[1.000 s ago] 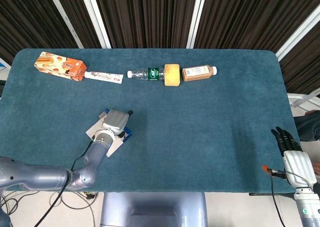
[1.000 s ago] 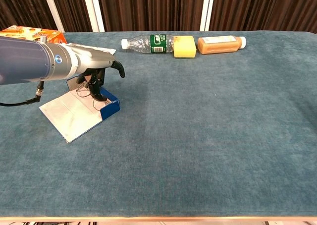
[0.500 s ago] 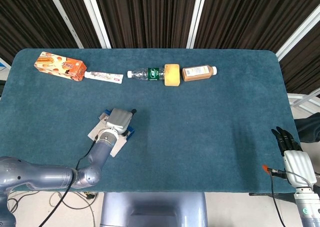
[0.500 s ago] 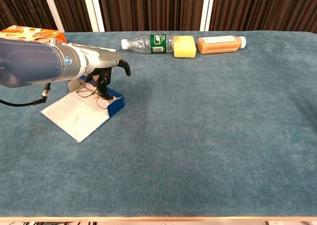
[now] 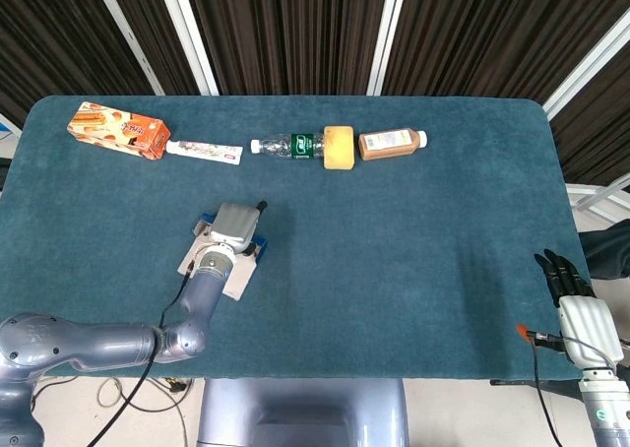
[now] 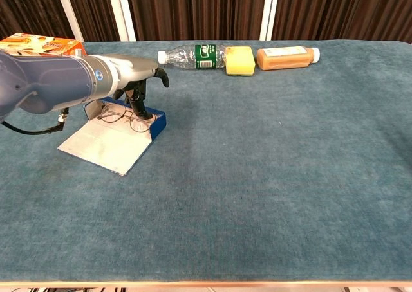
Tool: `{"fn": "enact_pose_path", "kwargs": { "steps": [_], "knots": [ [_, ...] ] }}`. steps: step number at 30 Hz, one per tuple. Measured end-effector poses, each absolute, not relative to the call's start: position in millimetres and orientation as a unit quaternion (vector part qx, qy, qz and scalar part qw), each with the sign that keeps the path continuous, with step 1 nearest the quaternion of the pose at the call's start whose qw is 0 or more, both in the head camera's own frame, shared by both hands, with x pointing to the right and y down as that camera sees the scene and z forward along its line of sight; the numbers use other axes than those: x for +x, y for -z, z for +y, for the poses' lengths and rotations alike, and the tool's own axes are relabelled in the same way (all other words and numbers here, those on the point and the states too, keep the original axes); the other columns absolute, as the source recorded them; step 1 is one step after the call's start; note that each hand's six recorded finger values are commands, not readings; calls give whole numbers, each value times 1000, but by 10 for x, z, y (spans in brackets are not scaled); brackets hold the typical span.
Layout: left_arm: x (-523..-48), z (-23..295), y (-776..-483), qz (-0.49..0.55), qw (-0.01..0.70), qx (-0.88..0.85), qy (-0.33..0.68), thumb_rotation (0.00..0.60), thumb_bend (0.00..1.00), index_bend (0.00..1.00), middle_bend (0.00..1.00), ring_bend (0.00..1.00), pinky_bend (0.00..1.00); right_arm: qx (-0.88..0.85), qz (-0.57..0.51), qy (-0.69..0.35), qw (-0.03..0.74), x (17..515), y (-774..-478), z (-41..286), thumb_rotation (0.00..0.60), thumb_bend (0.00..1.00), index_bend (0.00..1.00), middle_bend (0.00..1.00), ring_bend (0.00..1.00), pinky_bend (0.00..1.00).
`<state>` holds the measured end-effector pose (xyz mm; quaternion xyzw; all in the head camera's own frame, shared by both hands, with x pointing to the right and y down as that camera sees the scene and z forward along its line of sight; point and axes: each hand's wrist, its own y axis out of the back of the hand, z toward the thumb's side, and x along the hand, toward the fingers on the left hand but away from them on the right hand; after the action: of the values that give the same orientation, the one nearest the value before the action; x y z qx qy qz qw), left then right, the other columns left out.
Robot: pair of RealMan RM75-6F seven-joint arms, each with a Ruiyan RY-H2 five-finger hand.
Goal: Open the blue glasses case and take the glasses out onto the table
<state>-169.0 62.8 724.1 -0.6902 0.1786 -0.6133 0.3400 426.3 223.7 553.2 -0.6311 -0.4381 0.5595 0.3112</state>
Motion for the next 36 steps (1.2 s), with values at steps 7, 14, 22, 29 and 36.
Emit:
{"fn": "enact_pose_path", "kwargs": {
  "steps": [7, 14, 22, 29, 36],
  "knots": [
    [-1706, 545, -7281, 189, 344, -680, 619, 600, 293, 166, 947, 660, 722, -631, -439, -559, 310, 4263, -5533, 2233, 600, 215, 0, 0, 0, 213],
    [-1749, 422, -7321, 212, 340, -667, 627, 600, 293, 172, 947, 660, 722, -632, -439, -558, 308, 4262, -5540, 2227, 600, 215, 0, 0, 0, 213],
    [-1774, 412, -7357, 215, 338, -664, 632, 600, 292, 177, 946, 660, 722, -632, -440, -559, 308, 4268, -5538, 2228, 600, 215, 0, 0, 0, 212],
    [-1812, 404, -7374, 219, 337, -660, 635, 600, 292, 177, 939, 658, 721, -631, -441, -559, 307, 4271, -5538, 2227, 600, 215, 0, 0, 0, 213],
    [-1877, 407, -7333, 222, 332, -663, 634, 600, 238, 183, 933, 658, 721, -631, -440, -559, 309, 4273, -5530, 2230, 600, 215, 0, 0, 0, 213]
  ]
}}
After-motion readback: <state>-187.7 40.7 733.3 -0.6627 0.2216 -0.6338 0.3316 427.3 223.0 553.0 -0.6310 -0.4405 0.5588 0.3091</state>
